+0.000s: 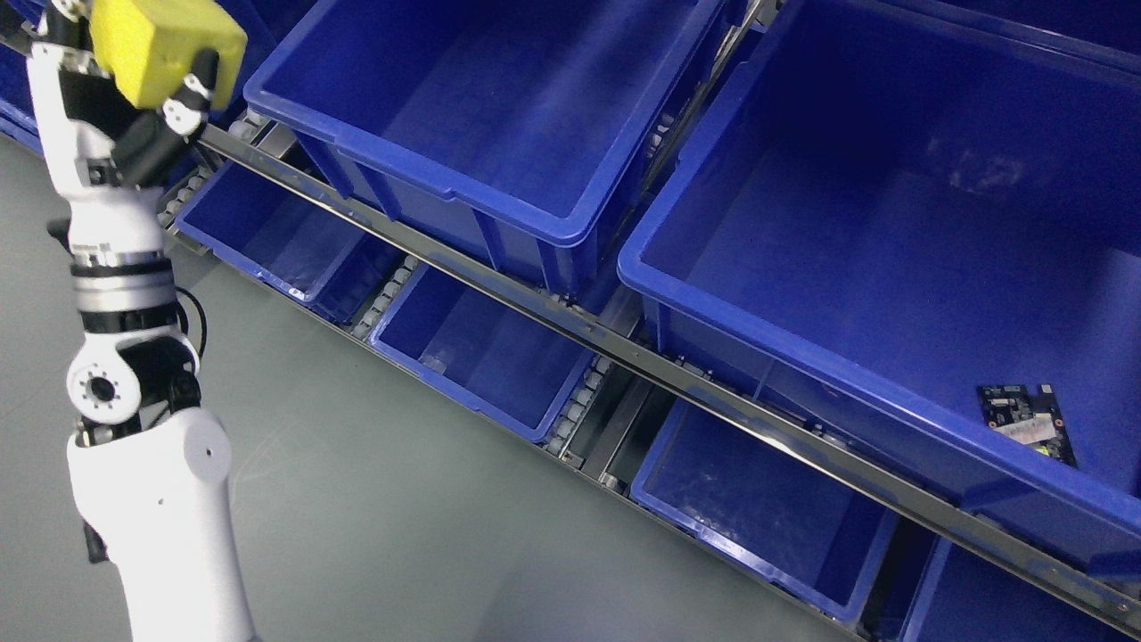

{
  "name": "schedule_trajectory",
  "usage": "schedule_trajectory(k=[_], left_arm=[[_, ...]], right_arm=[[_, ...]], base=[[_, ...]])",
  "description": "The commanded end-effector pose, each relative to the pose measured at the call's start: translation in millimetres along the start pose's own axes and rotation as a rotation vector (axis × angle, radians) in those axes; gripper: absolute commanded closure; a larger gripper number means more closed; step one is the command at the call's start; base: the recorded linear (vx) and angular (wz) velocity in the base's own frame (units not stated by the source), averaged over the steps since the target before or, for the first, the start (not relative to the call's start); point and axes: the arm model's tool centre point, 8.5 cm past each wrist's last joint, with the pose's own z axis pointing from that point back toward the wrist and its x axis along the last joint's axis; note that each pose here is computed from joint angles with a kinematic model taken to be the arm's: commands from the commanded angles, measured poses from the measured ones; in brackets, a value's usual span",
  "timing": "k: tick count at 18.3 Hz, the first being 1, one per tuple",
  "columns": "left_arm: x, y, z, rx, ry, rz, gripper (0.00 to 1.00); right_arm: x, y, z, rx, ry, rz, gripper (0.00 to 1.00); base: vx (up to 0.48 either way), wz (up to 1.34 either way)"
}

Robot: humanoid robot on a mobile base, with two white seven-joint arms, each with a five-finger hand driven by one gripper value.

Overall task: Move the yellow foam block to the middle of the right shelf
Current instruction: 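Extend the left hand over the middle blue bin and release the cube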

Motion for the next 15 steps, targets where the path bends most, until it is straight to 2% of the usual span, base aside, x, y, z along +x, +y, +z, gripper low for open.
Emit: schedule_trajectory(k=[1,3,5,7,12,13,15], left_arm=[[64.7,-20.6,-113.2,-0.333,-0.024,-0.118,0.67],[22.4,-47.9,-103.9,-0.582,0.206,-0.192,0.66],[-17.7,-67.2,-90.1,-0.678,0.333,-0.214,0.66],[-39.2,-73.3,-89.3,-0.686,0.396,-0.259,0.66],[-59.1,-69.4,-79.3,-0.693,0.475,-0.356,0.63],[-63.9,-66.6,-77.5,-0.684,0.491,-0.359,0.55],[-66.9,-69.8,-79.0,-0.691,0.502,-0.403,0.17]], right_arm=[[8.1,-11.1,-0.5,-0.017,-0.021,0.002,0.00],[8.1,-11.1,-0.5,-0.017,-0.021,0.002,0.00],[8.1,-11.1,-0.5,-0.017,-0.021,0.002,0.00],[9.1,-11.0,-0.6,-0.016,-0.023,0.002,0.00],[8.1,-11.1,-0.5,-0.017,-0.021,0.002,0.00],[8.1,-11.1,-0.5,-0.017,-0.021,0.002,0.00],[8.1,-11.1,-0.5,-0.017,-0.021,0.002,0.00]], base=[[0.110,-0.07],[0.073,-0.07],[0.065,-0.08],[0.039,-0.02],[0.007,0.00],[0.000,0.00],[0.000,0.00]])
